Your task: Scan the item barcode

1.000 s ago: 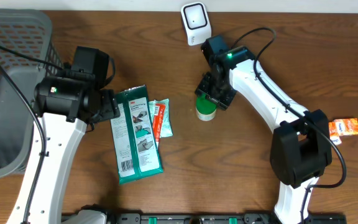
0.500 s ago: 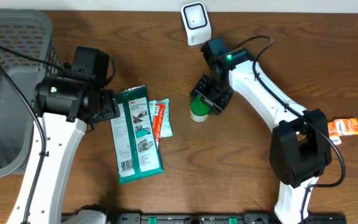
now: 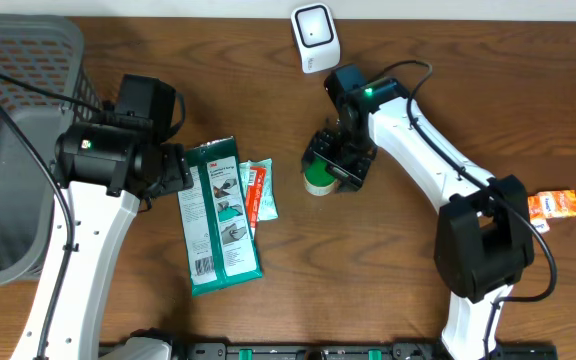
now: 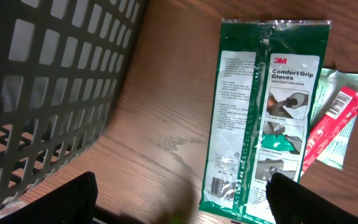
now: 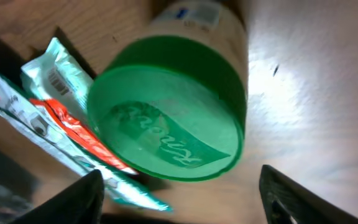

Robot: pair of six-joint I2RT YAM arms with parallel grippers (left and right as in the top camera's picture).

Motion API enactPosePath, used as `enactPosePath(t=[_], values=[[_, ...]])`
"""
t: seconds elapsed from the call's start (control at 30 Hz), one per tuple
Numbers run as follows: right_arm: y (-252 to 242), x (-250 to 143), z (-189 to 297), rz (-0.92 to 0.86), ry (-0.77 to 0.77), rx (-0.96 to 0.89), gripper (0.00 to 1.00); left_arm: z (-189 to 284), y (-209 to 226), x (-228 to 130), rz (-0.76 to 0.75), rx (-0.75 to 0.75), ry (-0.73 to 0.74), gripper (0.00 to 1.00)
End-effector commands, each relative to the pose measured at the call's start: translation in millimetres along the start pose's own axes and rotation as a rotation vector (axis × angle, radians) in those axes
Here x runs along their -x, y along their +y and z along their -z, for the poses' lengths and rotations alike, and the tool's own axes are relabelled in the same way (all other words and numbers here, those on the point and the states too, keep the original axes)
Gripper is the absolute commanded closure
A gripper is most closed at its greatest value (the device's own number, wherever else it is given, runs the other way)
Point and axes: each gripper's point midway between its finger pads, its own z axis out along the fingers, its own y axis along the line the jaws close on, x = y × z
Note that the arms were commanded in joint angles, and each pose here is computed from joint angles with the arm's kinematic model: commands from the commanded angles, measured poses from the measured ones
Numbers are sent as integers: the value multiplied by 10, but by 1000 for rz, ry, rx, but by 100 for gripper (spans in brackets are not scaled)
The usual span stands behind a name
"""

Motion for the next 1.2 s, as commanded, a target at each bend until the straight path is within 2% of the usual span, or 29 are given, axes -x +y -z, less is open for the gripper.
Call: enactPosePath(t=[0.0, 0.1, 0.2, 0.27, 0.37, 0.63, 0.8, 1.07, 1.17], values=[[115, -15, 415, 384, -141, 27, 16, 7, 29, 11, -3, 13, -5, 12], [165, -70, 699, 694, -224, 29, 1, 6, 29, 10, -3, 13, -5, 12], [217, -52, 889, 869, -307, 17, 1, 6, 29, 11, -3, 13, -5, 12], [196, 40, 977, 1018, -374, -58, 10, 7, 29, 11, -3, 13, -5, 12], [128, 125, 949, 1164, -382, -147, 10, 7, 29, 11, -3, 13, -5, 12], [62, 239, 408, 1331, -246, -211, 3, 6, 29, 11, -3, 13, -5, 12], [136, 355, 77, 1411, -217, -225, 3, 6, 29, 10, -3, 13, -5, 12], [211, 420, -42, 1434, -232, -221, 13, 7, 29, 11, -3, 13, -5, 12], [169, 372, -66, 1429, -203, -214, 7, 7, 29, 11, -3, 13, -5, 12]])
